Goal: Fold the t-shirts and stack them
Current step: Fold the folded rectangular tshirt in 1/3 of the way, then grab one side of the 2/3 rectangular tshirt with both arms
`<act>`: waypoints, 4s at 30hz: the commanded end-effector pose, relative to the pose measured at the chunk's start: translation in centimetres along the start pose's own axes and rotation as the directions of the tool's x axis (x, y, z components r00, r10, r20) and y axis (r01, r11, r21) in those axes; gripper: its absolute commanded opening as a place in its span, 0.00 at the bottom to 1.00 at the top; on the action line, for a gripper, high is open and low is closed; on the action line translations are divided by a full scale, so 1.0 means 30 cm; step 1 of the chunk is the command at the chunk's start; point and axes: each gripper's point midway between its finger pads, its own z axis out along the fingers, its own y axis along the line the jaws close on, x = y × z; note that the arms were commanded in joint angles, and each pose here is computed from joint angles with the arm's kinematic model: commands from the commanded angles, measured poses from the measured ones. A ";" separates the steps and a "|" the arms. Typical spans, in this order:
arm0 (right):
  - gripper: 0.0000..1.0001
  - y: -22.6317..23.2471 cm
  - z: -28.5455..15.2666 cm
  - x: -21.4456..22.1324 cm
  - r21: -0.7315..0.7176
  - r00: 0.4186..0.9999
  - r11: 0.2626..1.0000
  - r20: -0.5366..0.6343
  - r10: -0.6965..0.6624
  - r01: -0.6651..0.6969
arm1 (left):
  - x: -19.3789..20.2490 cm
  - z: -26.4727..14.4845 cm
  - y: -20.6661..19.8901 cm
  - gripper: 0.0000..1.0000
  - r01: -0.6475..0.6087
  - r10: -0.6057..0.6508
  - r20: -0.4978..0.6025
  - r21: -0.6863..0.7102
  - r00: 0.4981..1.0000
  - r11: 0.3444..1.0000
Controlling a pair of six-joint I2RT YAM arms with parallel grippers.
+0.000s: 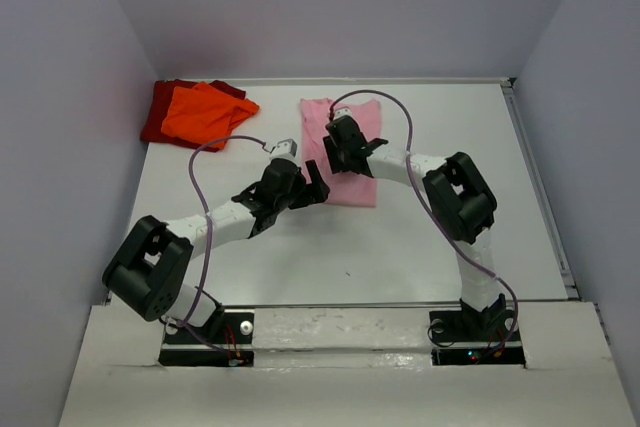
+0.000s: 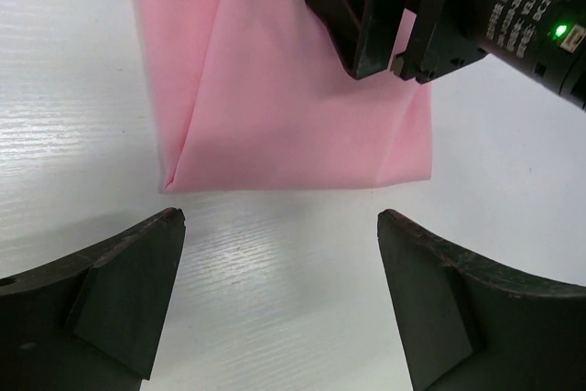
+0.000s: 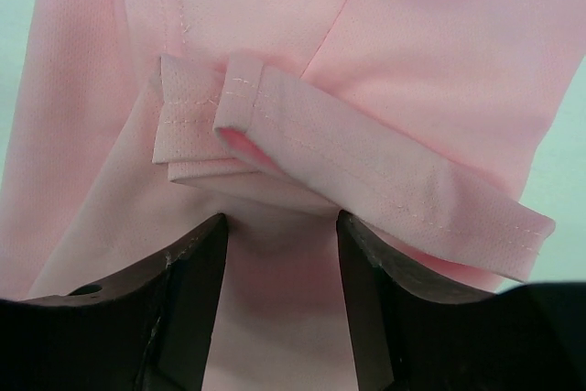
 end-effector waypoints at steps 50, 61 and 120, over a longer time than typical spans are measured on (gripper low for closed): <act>0.57 -0.296 -0.167 -0.217 -0.007 0.973 0.979 0.106 0.204 -0.205 | -0.170 0.105 -0.013 0.96 -0.038 0.040 0.105 -0.028 0.994 0.999; 0.56 -0.282 -0.158 0.083 -0.299 0.820 0.776 -0.038 0.571 -0.555 | -0.150 0.216 0.101 0.94 0.184 -0.186 0.015 0.093 0.982 0.979; 0.00 -0.233 -0.139 0.217 -0.329 0.776 0.705 -0.196 0.600 -0.628 | 0.087 0.304 0.179 0.00 0.165 -0.168 -0.247 -0.031 0.954 0.986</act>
